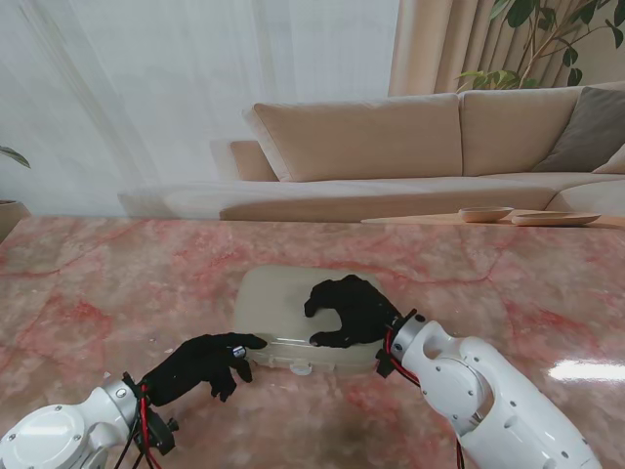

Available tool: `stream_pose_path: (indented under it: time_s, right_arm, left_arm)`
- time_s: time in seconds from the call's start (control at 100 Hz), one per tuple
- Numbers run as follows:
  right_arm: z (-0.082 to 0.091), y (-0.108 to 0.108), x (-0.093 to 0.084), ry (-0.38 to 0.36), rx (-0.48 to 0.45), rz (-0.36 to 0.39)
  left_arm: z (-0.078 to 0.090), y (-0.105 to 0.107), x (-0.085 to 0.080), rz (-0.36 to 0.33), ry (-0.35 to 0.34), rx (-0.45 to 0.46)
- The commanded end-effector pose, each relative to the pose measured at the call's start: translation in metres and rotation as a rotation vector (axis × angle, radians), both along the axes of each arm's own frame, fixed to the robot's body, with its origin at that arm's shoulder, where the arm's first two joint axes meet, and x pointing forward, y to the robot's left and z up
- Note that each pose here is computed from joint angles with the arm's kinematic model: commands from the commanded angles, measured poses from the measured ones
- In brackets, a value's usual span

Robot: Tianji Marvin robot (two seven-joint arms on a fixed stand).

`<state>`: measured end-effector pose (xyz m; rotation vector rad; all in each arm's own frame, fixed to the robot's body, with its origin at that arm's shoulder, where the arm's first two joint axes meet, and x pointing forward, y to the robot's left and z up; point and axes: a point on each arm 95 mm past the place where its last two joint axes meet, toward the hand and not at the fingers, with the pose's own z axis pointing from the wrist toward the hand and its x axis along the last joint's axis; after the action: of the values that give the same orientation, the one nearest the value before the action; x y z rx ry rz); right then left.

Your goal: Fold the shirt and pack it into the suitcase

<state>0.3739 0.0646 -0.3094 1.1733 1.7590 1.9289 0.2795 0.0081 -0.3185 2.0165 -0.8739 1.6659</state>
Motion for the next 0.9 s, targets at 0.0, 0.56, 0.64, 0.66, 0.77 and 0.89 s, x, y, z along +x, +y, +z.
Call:
stream_pose_path:
  time_s: [0.0,0.56,0.64,0.66,0.77,0.89]
  right_arm:
    - [-0.020,-0.007,-0.005,0.066,-0.043,-0.007]
    - [-0.026,-0.006,-0.002,0.091,-0.038,-0.009]
    - [-0.027,-0.006,-0.002,0.094,-0.038,-0.010]
    - [-0.027,-0.006,-0.002,0.094,-0.038,-0.010]
    - [-0.028,-0.006,-0.002,0.096,-0.037,-0.011]
    - [-0.029,-0.006,-0.001,0.099,-0.036,-0.011]
  left_arm:
    - [-0.009,0.005,-0.005,-0.012,0.040,0.021]
    - [-0.035,-0.012,-0.001,-0.268,0.262,0.009]
    - [-0.039,-0.017,-0.001,-0.269,0.272,0.009]
    - [-0.041,-0.018,-0.001,-0.267,0.274,0.010]
    - [-0.046,-0.024,0.000,-0.262,0.298,0.013]
    - [-0.051,-0.027,0.000,-0.280,0.330,0.007]
